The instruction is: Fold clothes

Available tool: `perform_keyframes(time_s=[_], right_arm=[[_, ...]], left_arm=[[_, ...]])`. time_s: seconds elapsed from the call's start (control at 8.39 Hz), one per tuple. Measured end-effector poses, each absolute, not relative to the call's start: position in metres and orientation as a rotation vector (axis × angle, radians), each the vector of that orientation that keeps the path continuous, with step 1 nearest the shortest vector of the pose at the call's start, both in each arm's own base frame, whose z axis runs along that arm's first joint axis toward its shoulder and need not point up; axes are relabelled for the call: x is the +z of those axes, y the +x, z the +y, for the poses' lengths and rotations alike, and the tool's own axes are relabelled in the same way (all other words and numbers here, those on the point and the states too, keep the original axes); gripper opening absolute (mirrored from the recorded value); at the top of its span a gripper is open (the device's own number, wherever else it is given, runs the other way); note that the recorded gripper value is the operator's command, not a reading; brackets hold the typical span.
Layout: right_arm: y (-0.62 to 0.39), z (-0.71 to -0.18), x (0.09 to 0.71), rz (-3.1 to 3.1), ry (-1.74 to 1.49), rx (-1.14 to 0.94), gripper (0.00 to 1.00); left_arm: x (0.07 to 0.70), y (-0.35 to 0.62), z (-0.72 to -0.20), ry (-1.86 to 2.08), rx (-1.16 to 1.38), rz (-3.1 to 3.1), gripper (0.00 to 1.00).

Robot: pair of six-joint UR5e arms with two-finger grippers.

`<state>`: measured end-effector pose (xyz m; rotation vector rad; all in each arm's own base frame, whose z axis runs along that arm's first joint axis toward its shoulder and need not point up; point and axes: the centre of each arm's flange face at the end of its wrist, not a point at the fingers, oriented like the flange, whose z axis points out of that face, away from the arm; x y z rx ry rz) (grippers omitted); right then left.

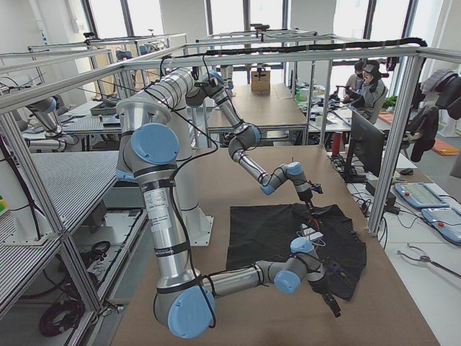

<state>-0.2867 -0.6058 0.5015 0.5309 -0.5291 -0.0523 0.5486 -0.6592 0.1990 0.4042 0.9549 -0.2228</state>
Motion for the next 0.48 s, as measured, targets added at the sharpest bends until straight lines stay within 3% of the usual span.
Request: perform_keyframes(time_s=[0.12, 0.48], right_arm=[[-0.2867, -0.6059, 0.5014, -0.529, 0.531, -0.052, 0.94], [-0.2899, -0.6061, 0.4997, -0.531, 0.530, -0.054, 0.94]], left_arm=[[0.1976, 0.5538, -0.6594, 0.404, -0.235, 0.948, 0.99], [0.2027, 0.5607, -0.6592, 0.449, -0.265, 0.916, 1.00]])
